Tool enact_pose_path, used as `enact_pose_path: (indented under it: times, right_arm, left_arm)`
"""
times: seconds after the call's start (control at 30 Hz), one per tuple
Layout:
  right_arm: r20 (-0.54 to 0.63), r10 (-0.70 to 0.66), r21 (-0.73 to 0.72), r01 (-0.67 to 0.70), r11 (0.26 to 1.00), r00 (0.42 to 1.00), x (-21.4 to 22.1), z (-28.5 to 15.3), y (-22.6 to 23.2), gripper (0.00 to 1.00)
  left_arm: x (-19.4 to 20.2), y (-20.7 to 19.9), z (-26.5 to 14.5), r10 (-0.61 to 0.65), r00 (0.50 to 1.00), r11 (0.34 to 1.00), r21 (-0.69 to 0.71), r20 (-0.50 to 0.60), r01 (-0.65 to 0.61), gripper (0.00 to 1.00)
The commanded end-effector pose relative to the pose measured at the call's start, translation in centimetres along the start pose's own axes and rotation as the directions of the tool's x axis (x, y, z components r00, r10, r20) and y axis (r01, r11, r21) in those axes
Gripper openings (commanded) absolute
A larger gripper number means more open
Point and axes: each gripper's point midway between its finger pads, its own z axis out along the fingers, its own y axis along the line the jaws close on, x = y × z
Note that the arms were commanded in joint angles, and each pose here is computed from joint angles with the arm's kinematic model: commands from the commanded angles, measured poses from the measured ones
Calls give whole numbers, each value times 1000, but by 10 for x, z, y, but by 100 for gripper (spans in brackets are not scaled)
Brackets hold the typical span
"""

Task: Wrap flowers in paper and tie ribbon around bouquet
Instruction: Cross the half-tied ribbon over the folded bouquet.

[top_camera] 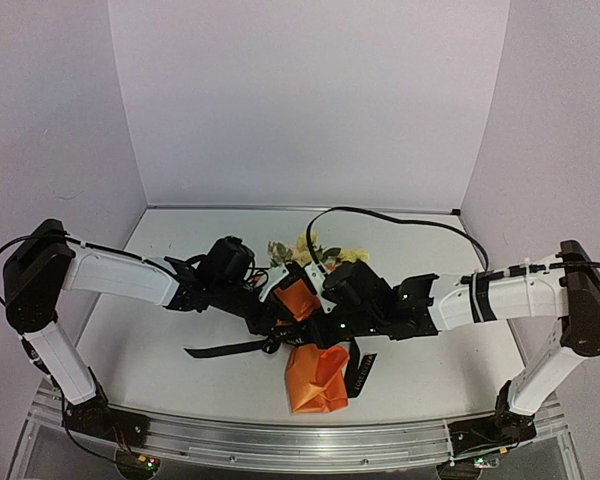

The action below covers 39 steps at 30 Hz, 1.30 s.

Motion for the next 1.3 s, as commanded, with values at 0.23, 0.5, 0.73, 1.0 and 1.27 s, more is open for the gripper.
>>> enact_pose_path:
  times: [0.23, 0.5, 0.73, 1.0, 1.27]
  right_arm:
    - [39, 17, -71, -15, 997, 999, -16, -16, 10, 0]
    - [31, 18, -62, -16, 998, 999, -16, -14, 9, 0]
    - [24, 0, -10, 1, 1000, 1000, -13, -14, -1, 0]
    - [0, -70, 72, 70, 995, 998, -5, -22, -18, 4]
    - [-30, -51, 50, 53, 997, 998, 7, -28, -29, 18]
  left_arm:
    - [-11, -8, 4, 49, 999, 997, 60, 9, -49, 35]
    - [-17, -13, 1, 59, 998, 995, 84, 28, -61, 12]
    - [-23, -17, -5, 59, 997, 994, 86, 53, -63, 0]
    - [-29, -19, -13, 44, 995, 996, 71, 93, -51, 0]
    - [-30, -21, -15, 28, 995, 996, 80, 96, -36, 0]
